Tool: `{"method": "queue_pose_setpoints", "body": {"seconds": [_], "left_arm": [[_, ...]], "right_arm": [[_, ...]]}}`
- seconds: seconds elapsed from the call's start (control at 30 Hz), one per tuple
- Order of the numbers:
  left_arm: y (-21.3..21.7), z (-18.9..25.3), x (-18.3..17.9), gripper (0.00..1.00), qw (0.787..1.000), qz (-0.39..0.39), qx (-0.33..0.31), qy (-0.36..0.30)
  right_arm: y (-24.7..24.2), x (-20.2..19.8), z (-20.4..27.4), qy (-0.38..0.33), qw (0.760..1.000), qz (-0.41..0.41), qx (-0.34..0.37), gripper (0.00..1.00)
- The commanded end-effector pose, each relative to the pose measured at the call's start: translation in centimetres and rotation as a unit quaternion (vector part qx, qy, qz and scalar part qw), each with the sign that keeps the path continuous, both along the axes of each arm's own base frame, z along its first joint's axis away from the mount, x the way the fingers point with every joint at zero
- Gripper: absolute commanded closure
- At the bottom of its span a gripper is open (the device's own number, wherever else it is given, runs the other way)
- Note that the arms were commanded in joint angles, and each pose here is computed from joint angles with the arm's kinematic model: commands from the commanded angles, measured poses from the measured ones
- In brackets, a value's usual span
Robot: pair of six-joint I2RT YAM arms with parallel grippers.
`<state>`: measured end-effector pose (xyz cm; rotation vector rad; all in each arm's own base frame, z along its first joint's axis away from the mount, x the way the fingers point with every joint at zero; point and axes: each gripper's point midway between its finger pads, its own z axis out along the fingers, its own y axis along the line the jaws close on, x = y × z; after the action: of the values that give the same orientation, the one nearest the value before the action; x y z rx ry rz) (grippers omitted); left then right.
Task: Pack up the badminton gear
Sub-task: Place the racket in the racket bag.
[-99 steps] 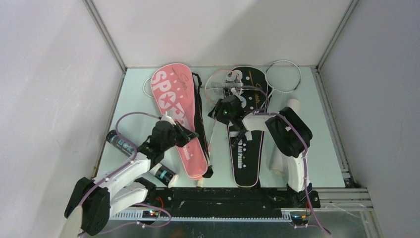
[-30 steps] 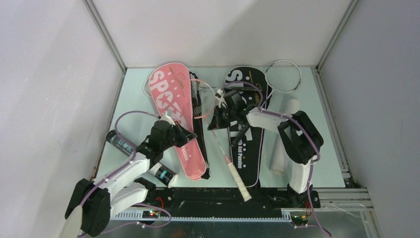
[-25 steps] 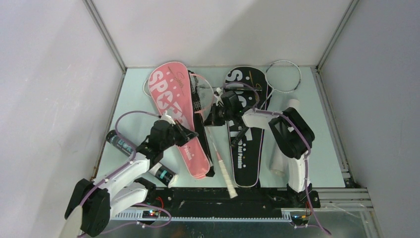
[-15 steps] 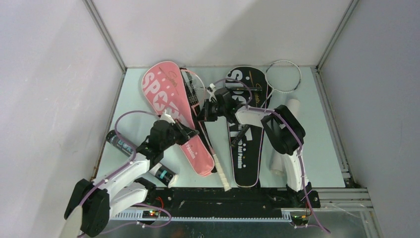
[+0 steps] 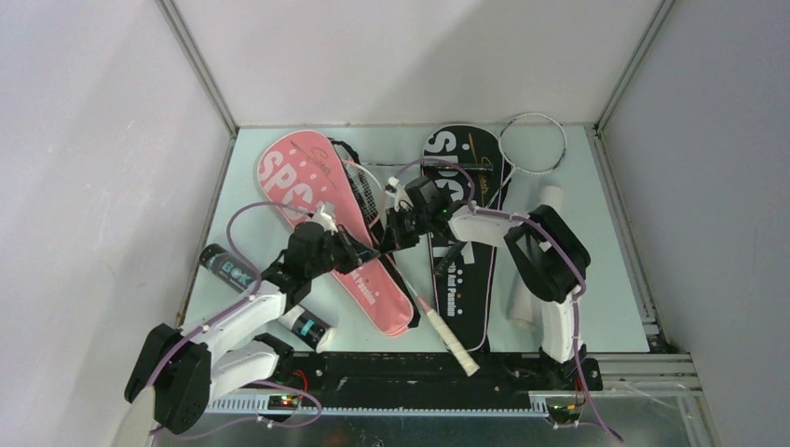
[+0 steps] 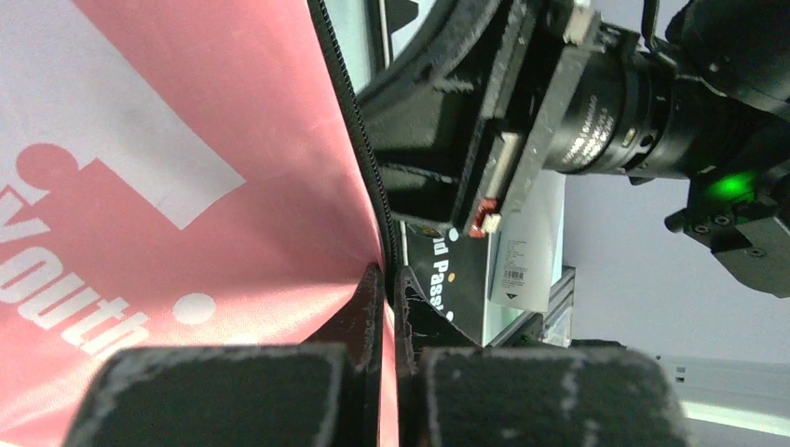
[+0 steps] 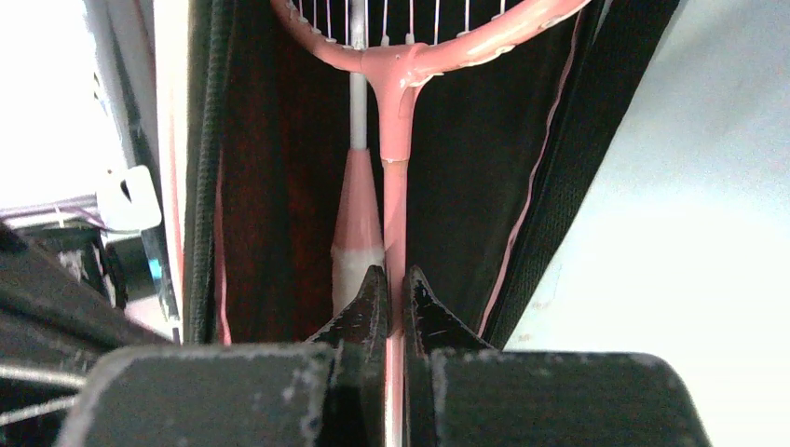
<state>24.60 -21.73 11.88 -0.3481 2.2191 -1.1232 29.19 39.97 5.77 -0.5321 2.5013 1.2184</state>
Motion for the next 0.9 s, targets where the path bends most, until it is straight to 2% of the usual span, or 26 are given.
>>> {"method": "queue_pose_setpoints", "body": {"seconds": [0.0,0.23,0.5,0.6,0.87], "left_arm": [[-1.6,3.7,0.4,1.0,0.997,-0.047,-0.021,-0.06],[-3.4,3.7,-1.0,1.0,0.988,-0.133,-0.024,-0.072],[-2.6,2.9,-0.8,1.0,0.987,-0.144,0.034,-0.07],[-2.4,2.9,-0.8,1.0,0.985,-0.148,0.045,-0.074],[-3.1,3.3,-1.6,1.0,0.983,-0.164,0.027,-0.085]], "right_arm": [[-0.3,-1.7,4.3,-0.043,0.998,0.044,0.035,1.0],[0.8,-1.7,5.3,-0.047,0.992,0.076,0.086,1.0],[-3.4,-6.5,3.1,-0.024,0.983,0.184,0.013,1.0],[-3.8,-7.6,4.1,-0.024,0.977,0.212,0.03,1.0],[0.5,-4.2,5.3,-0.032,0.978,0.187,0.085,1.0]]}}
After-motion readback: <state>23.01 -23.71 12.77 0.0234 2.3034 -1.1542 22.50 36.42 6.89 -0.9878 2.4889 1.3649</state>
